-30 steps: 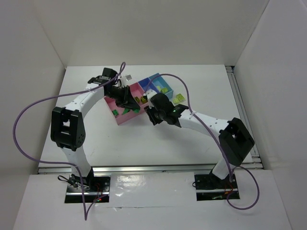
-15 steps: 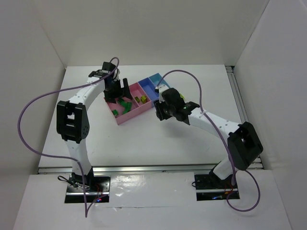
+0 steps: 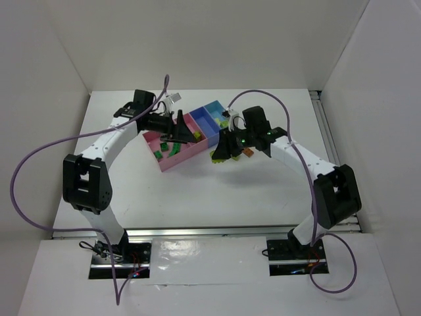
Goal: Sort the legos into containers by color
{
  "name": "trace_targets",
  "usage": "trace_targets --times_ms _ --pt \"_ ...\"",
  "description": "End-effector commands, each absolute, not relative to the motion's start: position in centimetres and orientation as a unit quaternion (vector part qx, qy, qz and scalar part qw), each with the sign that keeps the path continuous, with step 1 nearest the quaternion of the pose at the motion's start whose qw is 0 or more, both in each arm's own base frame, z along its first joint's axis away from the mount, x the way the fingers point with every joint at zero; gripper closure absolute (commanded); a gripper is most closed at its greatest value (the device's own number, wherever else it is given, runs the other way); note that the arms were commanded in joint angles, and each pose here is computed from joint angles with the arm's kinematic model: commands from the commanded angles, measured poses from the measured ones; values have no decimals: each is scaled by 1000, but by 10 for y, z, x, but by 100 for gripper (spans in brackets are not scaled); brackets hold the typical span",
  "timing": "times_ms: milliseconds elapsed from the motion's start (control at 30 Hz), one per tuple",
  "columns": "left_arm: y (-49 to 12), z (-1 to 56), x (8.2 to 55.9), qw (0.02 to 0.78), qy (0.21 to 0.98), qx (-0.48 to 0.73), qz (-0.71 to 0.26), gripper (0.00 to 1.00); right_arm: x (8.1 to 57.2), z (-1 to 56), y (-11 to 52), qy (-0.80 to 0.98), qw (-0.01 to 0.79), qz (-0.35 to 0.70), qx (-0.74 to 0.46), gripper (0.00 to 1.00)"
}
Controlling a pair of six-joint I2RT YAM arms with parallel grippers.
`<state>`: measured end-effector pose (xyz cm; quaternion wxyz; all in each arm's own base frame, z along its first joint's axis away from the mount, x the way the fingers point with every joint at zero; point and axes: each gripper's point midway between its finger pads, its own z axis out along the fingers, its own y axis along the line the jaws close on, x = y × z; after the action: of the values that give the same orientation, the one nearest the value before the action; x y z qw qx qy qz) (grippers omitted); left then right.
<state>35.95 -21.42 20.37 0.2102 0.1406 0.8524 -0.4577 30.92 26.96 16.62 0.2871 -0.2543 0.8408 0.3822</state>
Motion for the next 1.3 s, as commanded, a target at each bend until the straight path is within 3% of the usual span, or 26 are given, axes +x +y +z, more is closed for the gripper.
trace_targets --times_ms 0,433,633,933,1167,1267 --pt "-242 230 328 180 759 214 -587 19 286 196 290 790 246 477 -296 76" --pt "-268 219 308 167 747 260 -589 16 279 223 294 747 240 545 -296 74" --pt "-282 210 299 141 746 274 -591 27 272 230 295 735 228 561 -305 72" --pt "-291 215 291 128 720 297 -615 33 272 229 296 732 226 565 -307 72" --pt "-296 224 275 110 688 316 -645 44 273 229 298 726 224 572 -310 72" --pt "-295 225 272 103 675 320 -657 55 273 228 299 726 225 573 -308 72"
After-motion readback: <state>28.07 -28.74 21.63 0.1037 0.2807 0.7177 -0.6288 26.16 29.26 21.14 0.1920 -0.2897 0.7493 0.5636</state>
